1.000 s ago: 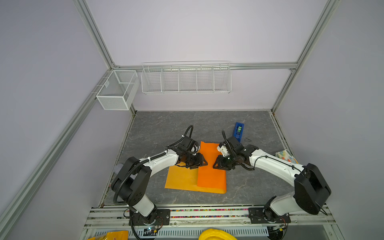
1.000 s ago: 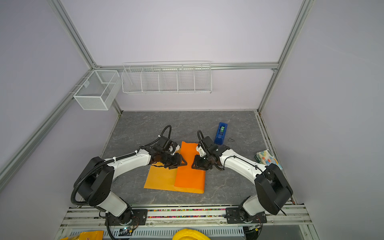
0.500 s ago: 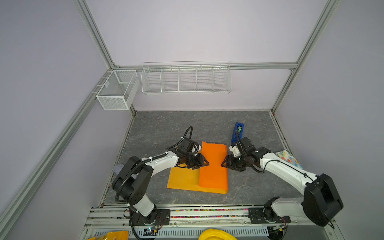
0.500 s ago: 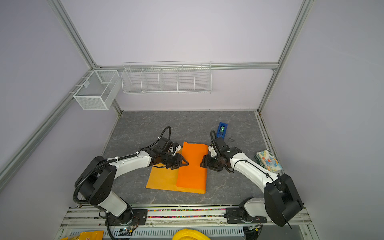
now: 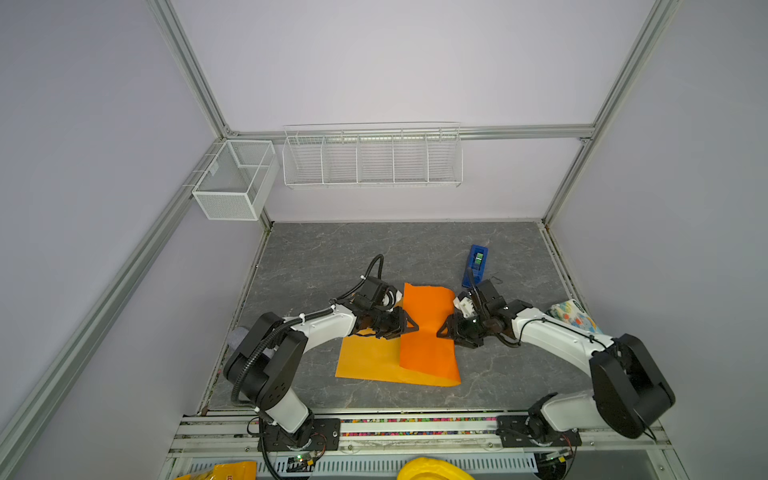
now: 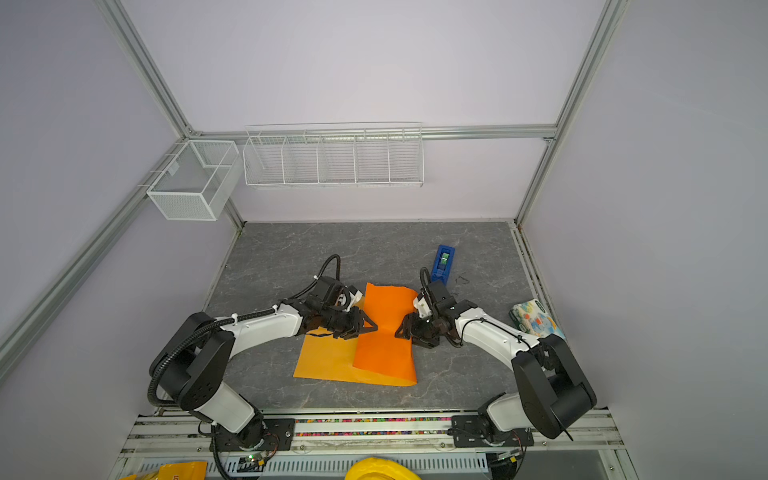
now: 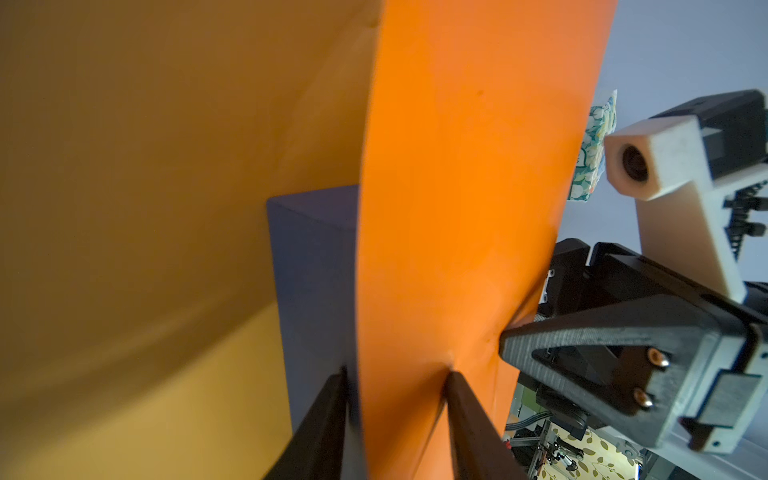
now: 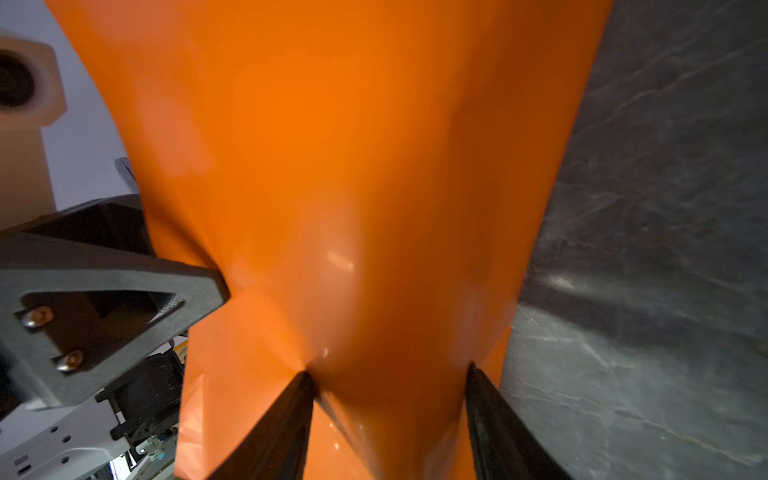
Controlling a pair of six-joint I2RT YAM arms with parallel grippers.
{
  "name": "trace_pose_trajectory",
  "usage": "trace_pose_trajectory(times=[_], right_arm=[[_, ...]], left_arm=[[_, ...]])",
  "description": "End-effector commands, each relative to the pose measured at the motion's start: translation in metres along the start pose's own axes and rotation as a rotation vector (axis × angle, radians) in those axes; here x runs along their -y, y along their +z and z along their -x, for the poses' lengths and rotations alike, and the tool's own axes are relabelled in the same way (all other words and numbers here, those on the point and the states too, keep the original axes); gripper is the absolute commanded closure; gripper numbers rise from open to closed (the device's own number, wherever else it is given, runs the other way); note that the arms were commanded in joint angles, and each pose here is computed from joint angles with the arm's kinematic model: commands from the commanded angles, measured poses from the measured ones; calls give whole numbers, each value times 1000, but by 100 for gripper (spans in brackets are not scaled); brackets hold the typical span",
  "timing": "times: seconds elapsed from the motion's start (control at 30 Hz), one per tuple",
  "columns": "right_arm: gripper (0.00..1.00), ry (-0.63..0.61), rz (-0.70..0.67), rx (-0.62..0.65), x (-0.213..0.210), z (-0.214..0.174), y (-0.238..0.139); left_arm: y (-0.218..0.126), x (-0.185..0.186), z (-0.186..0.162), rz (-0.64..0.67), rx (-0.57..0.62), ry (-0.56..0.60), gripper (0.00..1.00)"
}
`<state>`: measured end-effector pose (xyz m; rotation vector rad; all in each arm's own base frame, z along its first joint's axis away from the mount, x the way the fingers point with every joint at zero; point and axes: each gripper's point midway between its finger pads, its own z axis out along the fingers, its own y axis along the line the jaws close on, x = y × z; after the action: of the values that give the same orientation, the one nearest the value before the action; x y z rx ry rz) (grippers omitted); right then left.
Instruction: Wrap the gift box in paper
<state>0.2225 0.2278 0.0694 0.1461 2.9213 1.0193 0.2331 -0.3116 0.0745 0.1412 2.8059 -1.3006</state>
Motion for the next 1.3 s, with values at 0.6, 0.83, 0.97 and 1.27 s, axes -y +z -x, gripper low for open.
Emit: trace_pose_trajectory(times=[0.6, 0.83, 0.97, 1.27], right_arm=[[32, -35, -109, 146, -9, 63, -6], [28, -48, -75, 102, -6, 61, -2], [28, -51, -29, 68, -11, 60, 7], [30, -56, -72, 54, -3, 59, 8]], left_arm=[[3, -36, 42, 107, -4, -47, 63], [8, -31, 36, 29, -1, -73, 63], [11, -29, 35, -9, 3, -91, 61], [13, -48, 24, 45, 3, -111, 61]])
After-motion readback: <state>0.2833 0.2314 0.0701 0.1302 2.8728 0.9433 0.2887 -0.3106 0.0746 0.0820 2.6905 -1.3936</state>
